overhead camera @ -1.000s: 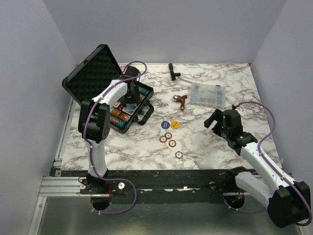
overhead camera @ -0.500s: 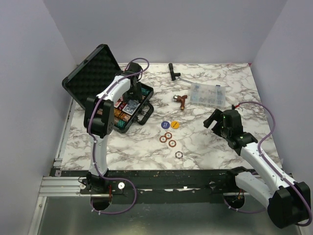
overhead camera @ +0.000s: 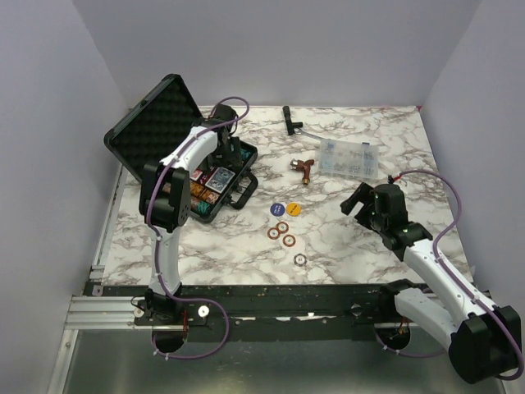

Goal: Pack up texas hold em set

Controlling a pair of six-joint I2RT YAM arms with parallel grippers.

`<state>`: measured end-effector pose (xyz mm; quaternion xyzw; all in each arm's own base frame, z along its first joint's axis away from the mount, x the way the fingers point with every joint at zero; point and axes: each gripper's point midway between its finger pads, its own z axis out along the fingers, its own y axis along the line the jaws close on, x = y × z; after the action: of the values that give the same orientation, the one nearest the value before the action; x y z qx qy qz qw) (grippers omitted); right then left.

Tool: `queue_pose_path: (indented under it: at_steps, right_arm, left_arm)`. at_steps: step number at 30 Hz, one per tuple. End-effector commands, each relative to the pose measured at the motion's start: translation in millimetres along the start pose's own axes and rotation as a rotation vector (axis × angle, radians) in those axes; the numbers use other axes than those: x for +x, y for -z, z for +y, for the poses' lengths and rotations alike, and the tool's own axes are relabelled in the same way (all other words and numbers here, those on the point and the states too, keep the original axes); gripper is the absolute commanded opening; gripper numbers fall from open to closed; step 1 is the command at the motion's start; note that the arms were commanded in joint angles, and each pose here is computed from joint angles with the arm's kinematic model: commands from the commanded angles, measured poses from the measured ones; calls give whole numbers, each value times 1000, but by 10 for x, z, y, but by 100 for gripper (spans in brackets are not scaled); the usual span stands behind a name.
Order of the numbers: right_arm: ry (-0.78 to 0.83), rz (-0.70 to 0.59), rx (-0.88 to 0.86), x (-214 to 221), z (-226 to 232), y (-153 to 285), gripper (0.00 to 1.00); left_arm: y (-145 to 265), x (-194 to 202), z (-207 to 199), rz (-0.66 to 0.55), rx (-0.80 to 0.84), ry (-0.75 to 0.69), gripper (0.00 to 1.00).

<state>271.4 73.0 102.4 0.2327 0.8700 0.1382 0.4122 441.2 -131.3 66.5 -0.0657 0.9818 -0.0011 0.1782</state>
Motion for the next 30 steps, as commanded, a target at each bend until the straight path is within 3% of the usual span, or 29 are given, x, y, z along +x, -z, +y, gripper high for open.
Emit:
queue_pose_path:
  at_steps: [1, 7, 15, 21, 25, 30]
  right_arm:
    - [12, 19, -32, 29, 51, -10, 95]
    - [8, 130, -143, 278, 220, -73, 95]
    - [39, 315, -360, 672, 668, -167, 95]
    - [128, 367, -477, 907, 1260, -240, 92]
    - [134, 418, -574, 960, 1590, -361, 77]
    - [163, 439, -613, 947, 1866, -577, 67]
  left_arm:
    - [288, -157, -3, -72, 18, 2, 84]
    - [672, 7, -221, -116, 230, -9, 84]
    - [1266, 723, -675, -108, 686, -22, 92]
    - [1219, 1354, -732, -43, 715, -93, 96]
    - [1258, 1683, -716, -26, 731, -146, 97]
    - [1339, 1804, -603, -31, 699, -201, 96]
